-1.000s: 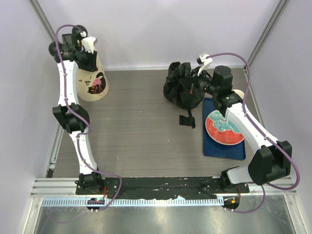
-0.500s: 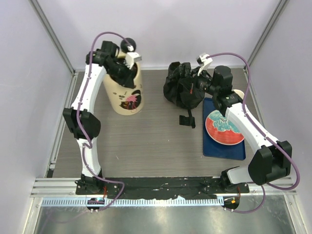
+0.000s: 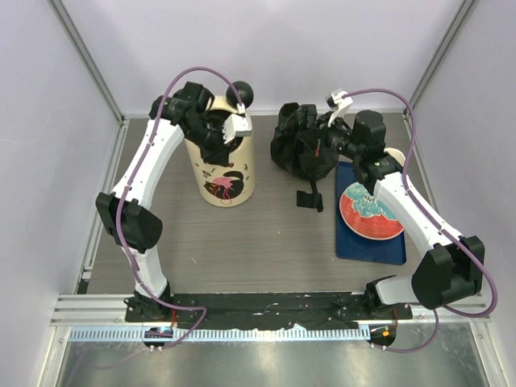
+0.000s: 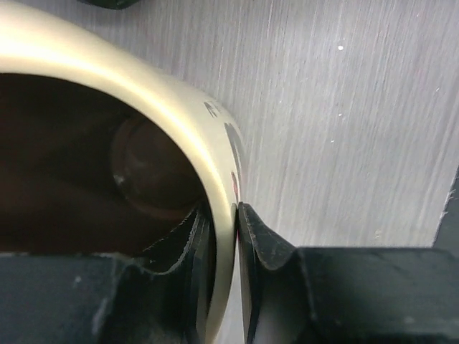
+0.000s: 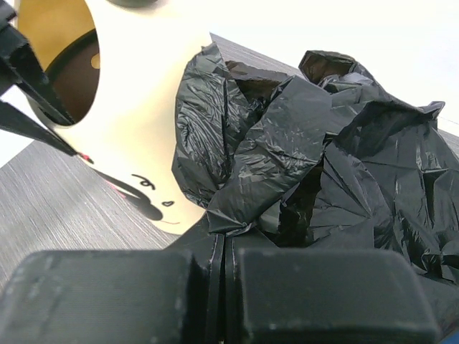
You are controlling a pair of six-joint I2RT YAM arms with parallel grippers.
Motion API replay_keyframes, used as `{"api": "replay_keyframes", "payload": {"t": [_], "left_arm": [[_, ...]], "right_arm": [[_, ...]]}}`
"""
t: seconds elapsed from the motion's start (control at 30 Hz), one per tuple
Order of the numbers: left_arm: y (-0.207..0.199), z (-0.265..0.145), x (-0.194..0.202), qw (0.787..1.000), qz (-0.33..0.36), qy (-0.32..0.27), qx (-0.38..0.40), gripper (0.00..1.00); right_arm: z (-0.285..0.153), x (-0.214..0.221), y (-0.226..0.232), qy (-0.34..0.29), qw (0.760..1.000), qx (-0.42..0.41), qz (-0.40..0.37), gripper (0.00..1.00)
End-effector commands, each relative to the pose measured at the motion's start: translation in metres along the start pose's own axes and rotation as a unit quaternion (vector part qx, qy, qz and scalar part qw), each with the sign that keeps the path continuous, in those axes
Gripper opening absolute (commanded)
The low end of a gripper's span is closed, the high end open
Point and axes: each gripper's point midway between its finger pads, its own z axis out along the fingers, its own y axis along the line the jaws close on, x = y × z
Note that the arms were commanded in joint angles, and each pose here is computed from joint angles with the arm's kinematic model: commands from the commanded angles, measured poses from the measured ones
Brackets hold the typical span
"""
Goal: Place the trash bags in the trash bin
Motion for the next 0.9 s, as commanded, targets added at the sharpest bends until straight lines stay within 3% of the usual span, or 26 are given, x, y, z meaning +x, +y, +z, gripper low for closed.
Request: {"api": "replay_keyframes", "payload": {"t": [0.0, 0.1, 0.13, 0.23, 0.37, 0.4, 0.47, 0.53, 0.6, 0.63, 0.73, 0.87], "left_arm": [[-0.045, -0.05, 0.004, 0.994, 0.099, 0.029, 0.02, 0.26], [-0.046, -0.069, -0.022, 0.992, 0.122, -0.014, -0.011, 0.44], [-0.043, -0.075, -0.032, 0.99, 0.135, -0.029, -0.027, 0.58], [-0.047, -0.091, -0.045, 0.984, 0.158, -0.054, -0.067, 0.71], [-0.029, -0.119, -0.069, 0.961, 0.175, -0.102, -0.186, 0.71], [-0.032, -0.144, -0.075, 0.947, 0.178, -0.117, -0.241, 0.71], [-0.004, -0.154, -0.086, 0.913, 0.192, -0.147, -0.329, 0.71], [0.014, -0.164, -0.084, 0.879, 0.222, -0.14, -0.397, 0.72], [0.026, -0.162, -0.079, 0.867, 0.232, -0.13, -0.423, 0.72], [0.035, -0.17, -0.087, 0.849, 0.239, -0.137, -0.45, 0.73], [0.048, -0.17, -0.094, 0.833, 0.253, -0.144, -0.471, 0.73], [0.063, -0.154, -0.095, 0.838, 0.252, -0.137, -0.465, 0.73]], "right_arm": [[-0.008, -0.021, 0.006, -0.031, 0.999, -0.003, -0.012, 0.01], [-0.008, -0.022, 0.006, -0.032, 0.999, -0.002, -0.011, 0.01], [-0.009, -0.023, 0.006, -0.033, 0.999, -0.001, -0.012, 0.01], [-0.011, -0.023, 0.006, -0.033, 0.999, 0.0, -0.014, 0.01], [-0.012, -0.025, 0.008, -0.033, 0.999, -0.001, -0.016, 0.01], [-0.012, -0.026, 0.008, -0.035, 0.999, -0.003, -0.016, 0.01], [-0.012, -0.026, 0.008, -0.035, 0.999, -0.003, -0.015, 0.01], [-0.011, -0.026, 0.009, -0.036, 0.999, -0.006, -0.014, 0.01], [-0.011, -0.027, 0.009, -0.037, 0.999, -0.006, -0.013, 0.01], [-0.01, -0.026, 0.009, -0.036, 0.999, -0.007, -0.012, 0.01], [-0.01, -0.03, 0.009, -0.039, 0.999, -0.007, -0.015, 0.01], [-0.01, -0.031, 0.01, -0.039, 0.999, -0.007, -0.018, 0.01]]}}
